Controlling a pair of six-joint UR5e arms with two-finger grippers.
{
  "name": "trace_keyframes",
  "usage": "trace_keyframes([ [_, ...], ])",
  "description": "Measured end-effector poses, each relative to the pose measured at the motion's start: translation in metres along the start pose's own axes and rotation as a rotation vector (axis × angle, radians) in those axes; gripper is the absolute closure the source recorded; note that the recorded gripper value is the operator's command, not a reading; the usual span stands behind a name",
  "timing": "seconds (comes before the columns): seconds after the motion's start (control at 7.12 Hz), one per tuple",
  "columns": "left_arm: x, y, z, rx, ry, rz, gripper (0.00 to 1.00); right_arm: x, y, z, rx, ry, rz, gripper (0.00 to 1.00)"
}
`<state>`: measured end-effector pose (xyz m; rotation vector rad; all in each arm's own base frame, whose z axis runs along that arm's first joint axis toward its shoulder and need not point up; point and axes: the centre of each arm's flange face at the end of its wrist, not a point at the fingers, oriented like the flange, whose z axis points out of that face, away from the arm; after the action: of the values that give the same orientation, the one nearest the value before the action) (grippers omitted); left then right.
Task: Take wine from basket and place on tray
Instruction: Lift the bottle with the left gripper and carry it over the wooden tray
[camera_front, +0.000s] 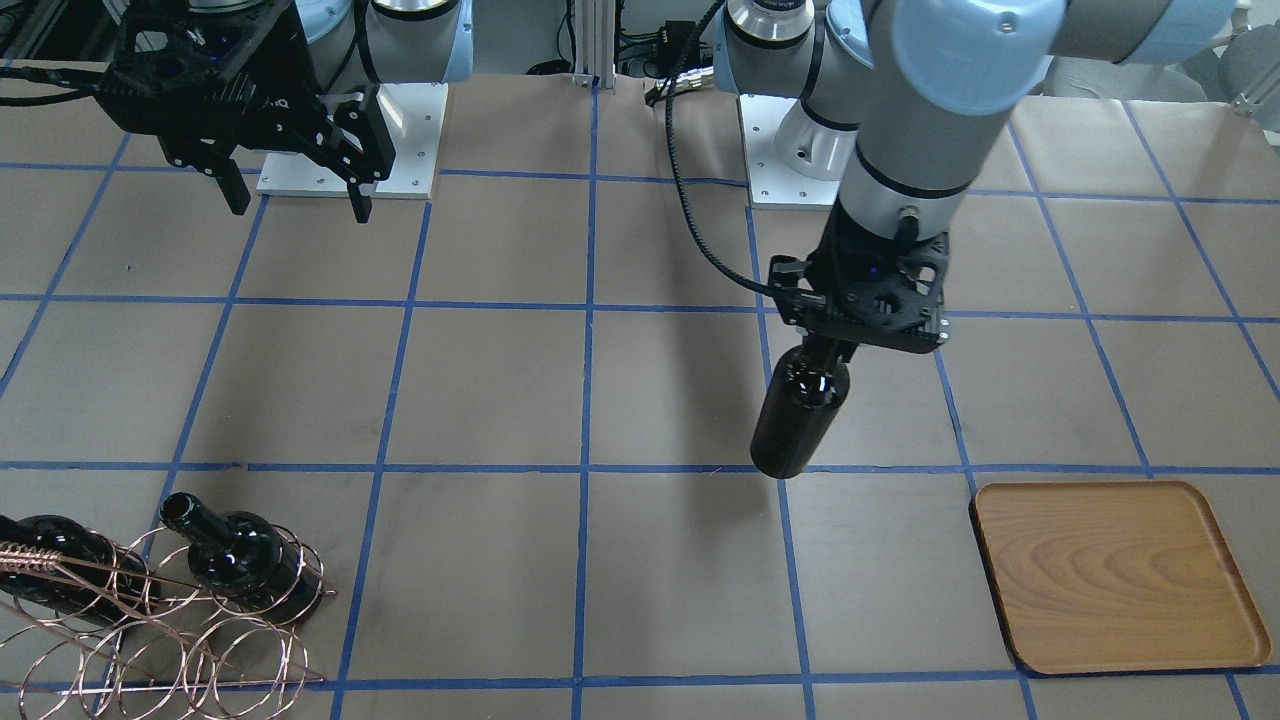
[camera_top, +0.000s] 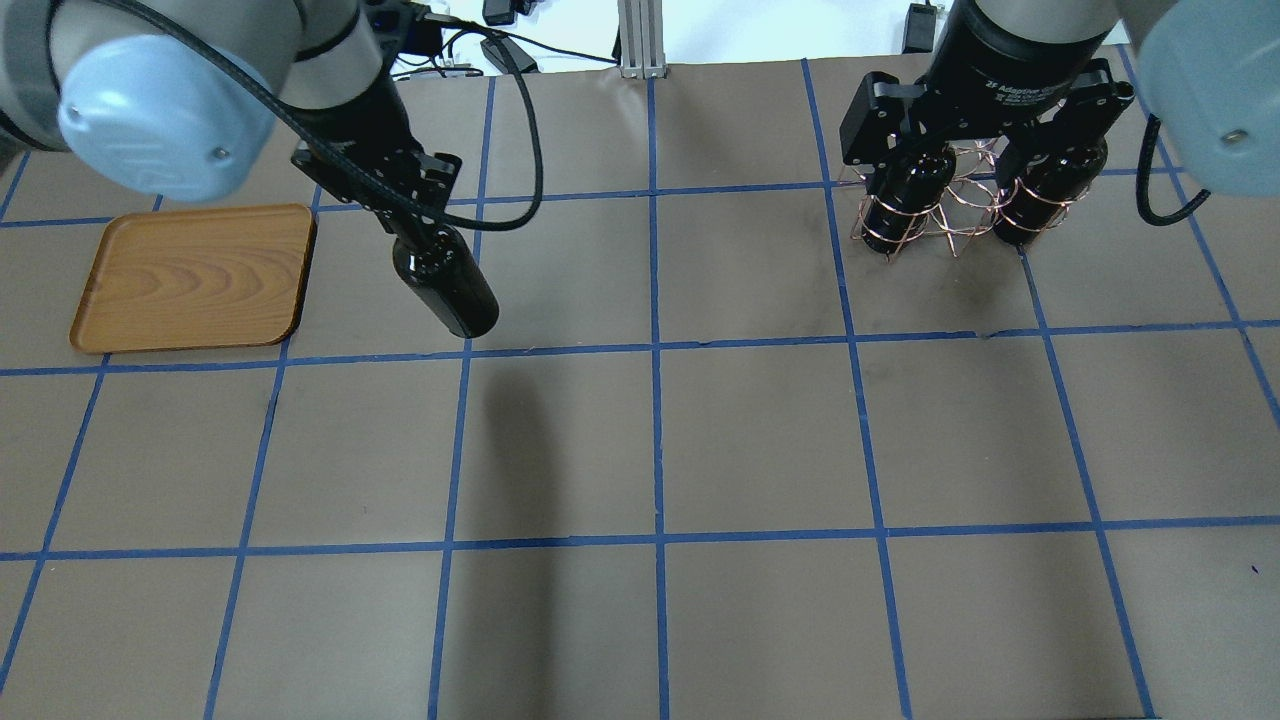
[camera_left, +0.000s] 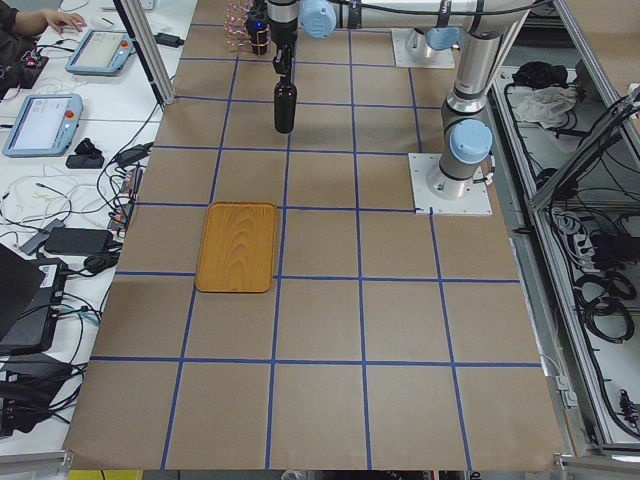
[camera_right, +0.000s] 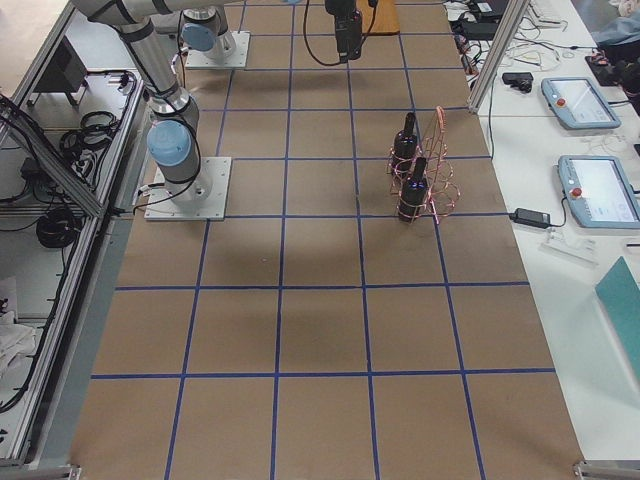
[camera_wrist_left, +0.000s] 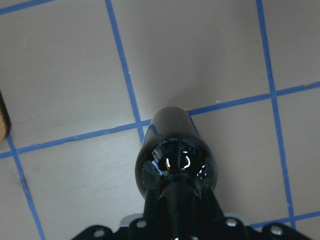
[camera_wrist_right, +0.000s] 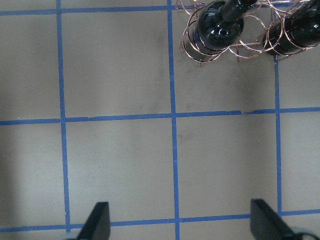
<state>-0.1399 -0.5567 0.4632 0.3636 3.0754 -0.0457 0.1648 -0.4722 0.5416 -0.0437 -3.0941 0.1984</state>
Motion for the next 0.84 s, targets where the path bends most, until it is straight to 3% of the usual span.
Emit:
trace_keyframes([
  [0.42,-0.171,-0.009,-0.005,0.014,-0.031,0.031,1.00,0.001,0.000,-0.001,0.003,0.001,0.001,0.00],
  [0.84,-0.286,-0.018,0.016,0.022,-0.049,0.067,1.00,0.001,0.000,-0.001,0.004,0.000,0.001,0.00],
])
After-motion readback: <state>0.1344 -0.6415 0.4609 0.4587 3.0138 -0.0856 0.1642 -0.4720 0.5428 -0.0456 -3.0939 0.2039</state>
